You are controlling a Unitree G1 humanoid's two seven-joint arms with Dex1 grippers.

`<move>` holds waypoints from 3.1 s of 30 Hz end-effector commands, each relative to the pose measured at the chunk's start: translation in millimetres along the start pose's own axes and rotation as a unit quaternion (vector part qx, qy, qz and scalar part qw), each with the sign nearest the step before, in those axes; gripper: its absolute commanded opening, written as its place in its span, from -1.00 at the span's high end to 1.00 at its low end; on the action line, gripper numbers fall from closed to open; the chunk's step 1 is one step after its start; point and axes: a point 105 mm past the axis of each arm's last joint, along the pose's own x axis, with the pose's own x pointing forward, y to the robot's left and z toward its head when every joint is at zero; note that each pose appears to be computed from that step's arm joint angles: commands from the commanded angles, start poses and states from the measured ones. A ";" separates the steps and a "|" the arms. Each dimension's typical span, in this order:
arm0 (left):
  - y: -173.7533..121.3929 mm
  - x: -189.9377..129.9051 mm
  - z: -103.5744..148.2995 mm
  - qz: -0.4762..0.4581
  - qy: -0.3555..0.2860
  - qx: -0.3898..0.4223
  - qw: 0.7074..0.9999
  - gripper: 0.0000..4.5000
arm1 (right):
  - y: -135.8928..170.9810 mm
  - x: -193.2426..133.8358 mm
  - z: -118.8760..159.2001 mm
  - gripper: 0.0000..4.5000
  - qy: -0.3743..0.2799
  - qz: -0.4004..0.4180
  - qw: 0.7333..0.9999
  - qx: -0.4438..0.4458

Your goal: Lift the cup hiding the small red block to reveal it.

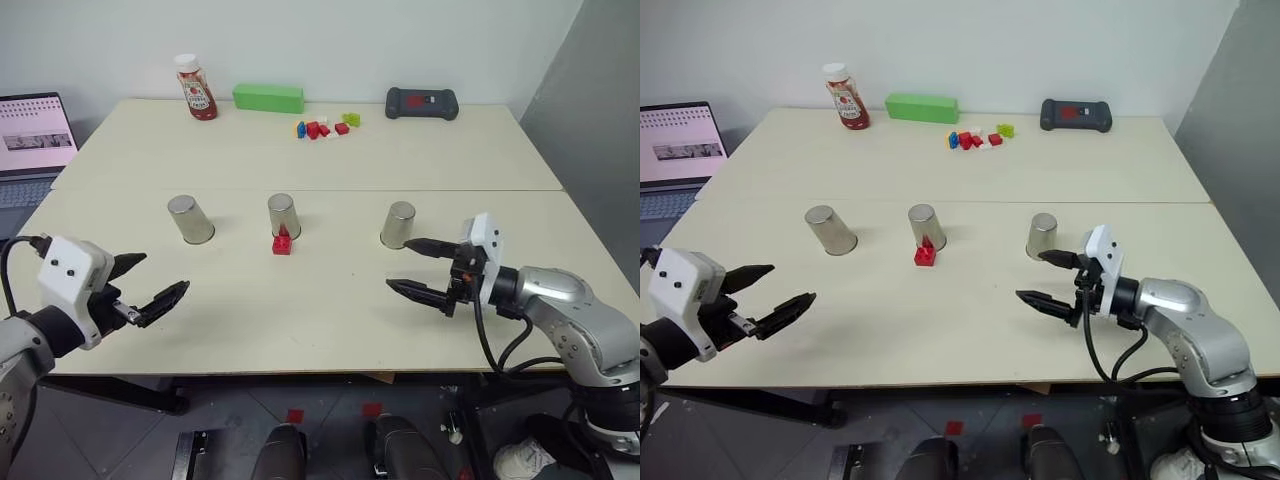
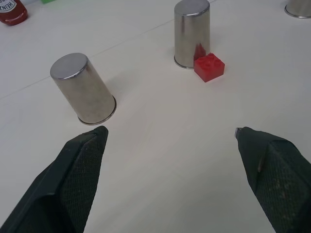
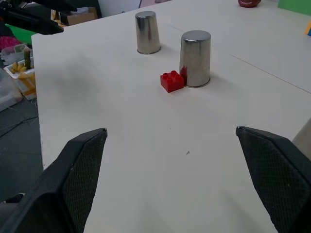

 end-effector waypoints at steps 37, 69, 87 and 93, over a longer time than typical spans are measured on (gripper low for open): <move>-2.1 4.3 18.2 -0.052 -0.023 0.032 0.998 -0.98 | 8.7 -22.3 15.4 -1.00 0.006 0.005 1.000 -0.001; -6.2 6.3 13.9 -0.066 -0.009 0.032 0.997 -0.98 | 9.0 -18.9 13.8 -1.00 0.012 0.007 1.000 -0.006; -6.3 7.6 16.5 -0.069 -0.009 0.037 0.997 -0.98 | 9.8 -16.3 12.3 -1.00 0.012 0.011 1.000 -0.008; -6.8 8.0 16.4 -0.071 -0.006 0.038 0.997 -0.98 | 9.8 -17.3 9.7 -1.00 0.012 0.011 1.000 -0.007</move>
